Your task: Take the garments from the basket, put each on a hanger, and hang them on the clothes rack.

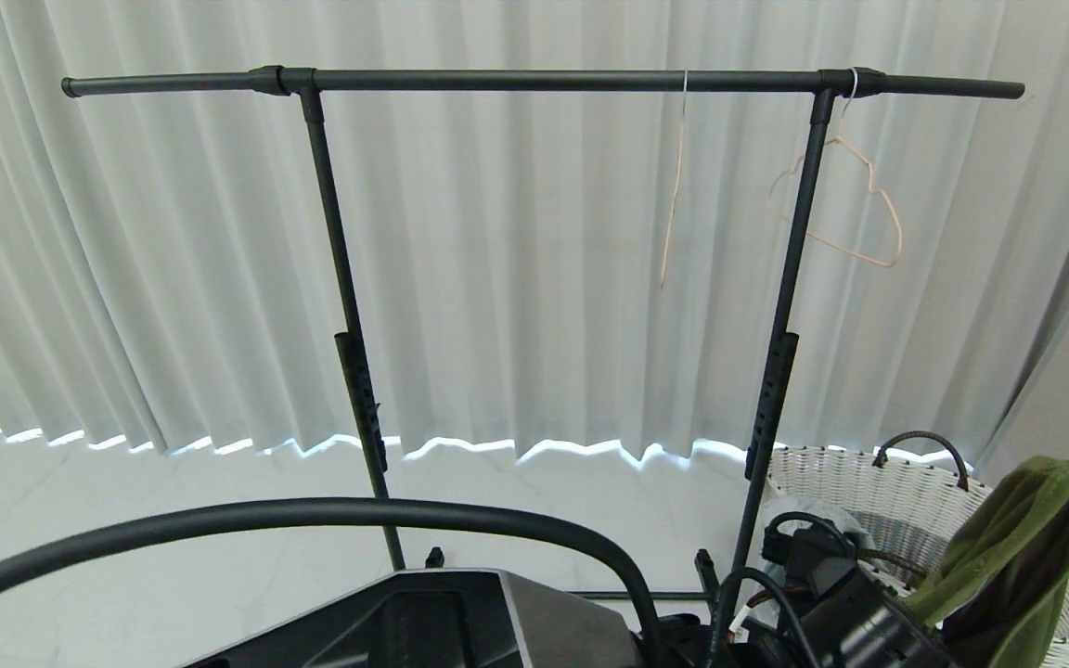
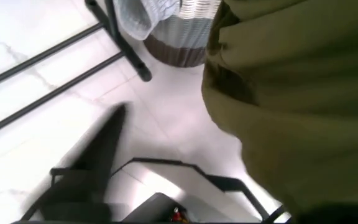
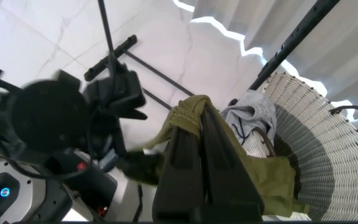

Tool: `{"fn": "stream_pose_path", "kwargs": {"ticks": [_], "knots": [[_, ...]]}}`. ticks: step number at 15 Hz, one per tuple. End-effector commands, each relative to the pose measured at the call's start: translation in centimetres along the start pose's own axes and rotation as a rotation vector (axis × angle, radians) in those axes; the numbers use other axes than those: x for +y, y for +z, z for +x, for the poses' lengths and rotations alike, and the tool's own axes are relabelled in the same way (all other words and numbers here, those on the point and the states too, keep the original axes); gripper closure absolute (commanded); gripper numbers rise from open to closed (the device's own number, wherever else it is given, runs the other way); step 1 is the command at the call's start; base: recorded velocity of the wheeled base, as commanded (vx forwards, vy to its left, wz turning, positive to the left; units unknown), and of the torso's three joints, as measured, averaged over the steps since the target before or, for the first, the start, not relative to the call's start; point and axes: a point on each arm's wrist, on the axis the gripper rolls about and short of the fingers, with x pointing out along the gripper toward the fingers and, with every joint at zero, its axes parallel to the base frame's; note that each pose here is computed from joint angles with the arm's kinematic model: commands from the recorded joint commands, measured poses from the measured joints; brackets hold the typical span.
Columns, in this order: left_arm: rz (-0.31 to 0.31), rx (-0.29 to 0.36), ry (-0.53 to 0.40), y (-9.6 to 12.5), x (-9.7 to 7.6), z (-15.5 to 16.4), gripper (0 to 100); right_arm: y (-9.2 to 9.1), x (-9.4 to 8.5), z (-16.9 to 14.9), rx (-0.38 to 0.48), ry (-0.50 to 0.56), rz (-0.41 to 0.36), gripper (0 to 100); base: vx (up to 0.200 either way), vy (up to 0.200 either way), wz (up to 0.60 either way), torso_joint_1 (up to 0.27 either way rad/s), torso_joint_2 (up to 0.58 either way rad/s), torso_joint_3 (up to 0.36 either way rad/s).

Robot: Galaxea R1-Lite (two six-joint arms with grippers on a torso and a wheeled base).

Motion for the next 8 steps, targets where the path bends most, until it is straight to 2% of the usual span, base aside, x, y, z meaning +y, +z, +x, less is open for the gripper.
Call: {"fn": "stream_pose_path", "kwargs": {"ticks": [1,2,4,7,8], "knots": [[0.0,-0.001,0.009,0.0,0.3,-2.5,100,-0.2,0.0,0.1,0.007,0.002,0.001,100,0.0,0.0,0.0,0.0,0.0,0.0],[0.01,0.007,0.008,-0.5,0.4,-4.8,100,-0.3,0.0,0.2,0.014,0.003,0.002,100,0.0,0.0,0.0,0.0,0.0,0.0],[0.043,0.03,-0.006,-2.4,1.6,-11.4,100,-0.6,0.0,0.4,0.004,0.001,-0.002,100,0.0,0.0,0.0,0.0,0.0,0.0],[0.023,-0.065,-0.05,-2.1,4.1,-20.3,100,-1.7,0.2,0.7,0.01,0.016,-0.057,100,0.0,0.0,0.0,0.0,0.0,0.0],[0.012,-0.075,-0.031,-1.7,5.1,-22.4,100,-1.9,0.3,0.7,0.006,0.024,-0.089,100,0.0,0.0,0.0,0.0,0.0,0.0]]}}
